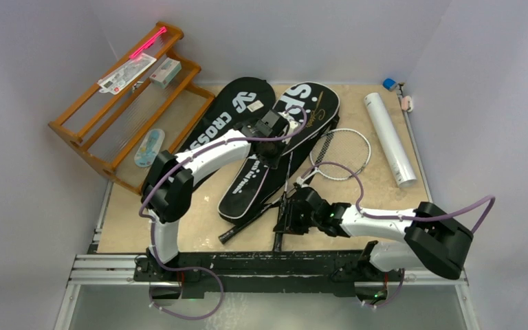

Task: Pack up the badminton gear
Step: Place the racket in the racket bag.

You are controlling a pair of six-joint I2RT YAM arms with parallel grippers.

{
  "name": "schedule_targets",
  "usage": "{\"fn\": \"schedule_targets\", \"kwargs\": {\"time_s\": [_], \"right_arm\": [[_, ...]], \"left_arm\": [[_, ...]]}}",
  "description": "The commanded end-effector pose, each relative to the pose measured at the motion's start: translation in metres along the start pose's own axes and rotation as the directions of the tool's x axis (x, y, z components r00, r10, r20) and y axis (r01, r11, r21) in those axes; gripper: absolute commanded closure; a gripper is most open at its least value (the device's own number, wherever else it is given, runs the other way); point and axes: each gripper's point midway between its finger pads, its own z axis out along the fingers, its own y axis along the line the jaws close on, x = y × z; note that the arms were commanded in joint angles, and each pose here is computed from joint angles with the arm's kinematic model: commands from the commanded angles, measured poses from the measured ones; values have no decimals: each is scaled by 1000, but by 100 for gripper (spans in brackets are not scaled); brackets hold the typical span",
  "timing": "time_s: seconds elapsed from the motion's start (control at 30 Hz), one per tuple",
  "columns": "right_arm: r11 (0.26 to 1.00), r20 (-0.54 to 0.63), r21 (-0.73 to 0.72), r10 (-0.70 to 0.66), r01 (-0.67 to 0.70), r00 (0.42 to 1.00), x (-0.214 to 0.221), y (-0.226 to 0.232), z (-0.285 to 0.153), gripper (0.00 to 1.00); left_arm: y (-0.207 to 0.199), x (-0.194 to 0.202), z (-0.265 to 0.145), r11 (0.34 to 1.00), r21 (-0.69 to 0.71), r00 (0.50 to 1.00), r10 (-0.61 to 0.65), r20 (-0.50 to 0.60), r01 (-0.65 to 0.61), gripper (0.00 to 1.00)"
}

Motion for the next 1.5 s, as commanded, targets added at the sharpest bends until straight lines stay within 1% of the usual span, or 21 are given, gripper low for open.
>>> {"fn": "schedule_targets", "kwargs": {"time_s": [0.0, 0.07, 0.1, 0.2, 0.33, 0.5, 0.57, 0.67, 0.83, 0.93, 1.2, 1.37, 1.47], "right_arm": [[1000, 81, 8, 7, -8, 997, -24, 20, -4, 83], [1000, 90, 4, -2, 2, 996, -32, 32, -10, 89], [1000, 90, 6, -15, 15, 996, -35, 38, -13, 89], [999, 163, 7, -48, 48, 985, -59, 58, -20, 89], [997, 219, 7, -73, 73, 973, -80, 75, -18, 89], [997, 310, 32, -75, 69, 948, -109, 72, -15, 90], [998, 357, 5, -61, 63, 932, -124, 74, -16, 92], [998, 405, -29, -46, 63, 913, -139, 71, -17, 92], [992, 478, -80, -50, 101, 877, -156, 78, -28, 92], [991, 516, -75, -56, 109, 855, -164, 76, -29, 92], [978, 571, -139, -51, 158, 820, -176, 91, -29, 92], [973, 621, -153, -44, 175, 783, -184, 96, -41, 92], [971, 656, -154, -38, 183, 753, -190, 94, -41, 91]], "left_arm": [[-6, -19, -7, 1000, 29, 999, -3, 47, 2, 100], [-7, -18, -6, 999, 33, 999, -1, 42, 0, 100], [-8, -18, -5, 999, 37, 999, 1, 38, -3, 100], [-10, -15, -4, 999, 52, 1000, 0, 19, -1, 100], [-15, -14, -4, 997, 76, 1000, -2, 14, 0, 100], [-24, -16, -11, 992, 124, 1000, -1, 17, -1, 100], [-27, -17, -14, 990, 140, 1000, 1, 18, -4, 100], [-30, -16, -18, 988, 157, 1000, 6, 15, -8, 100], [-36, -12, -16, 980, 197, 1000, 5, -10, -2, 100], [-44, -10, -17, 972, 236, 1000, 3, -24, 2, 100], [-73, -9, -28, 916, 401, 999, 0, -38, 15, 100], [-74, -6, -25, 912, 410, 998, -1, -55, 24, 100], [-89, -5, -33, 865, 501, 997, -3, -71, 38, 100]]}}
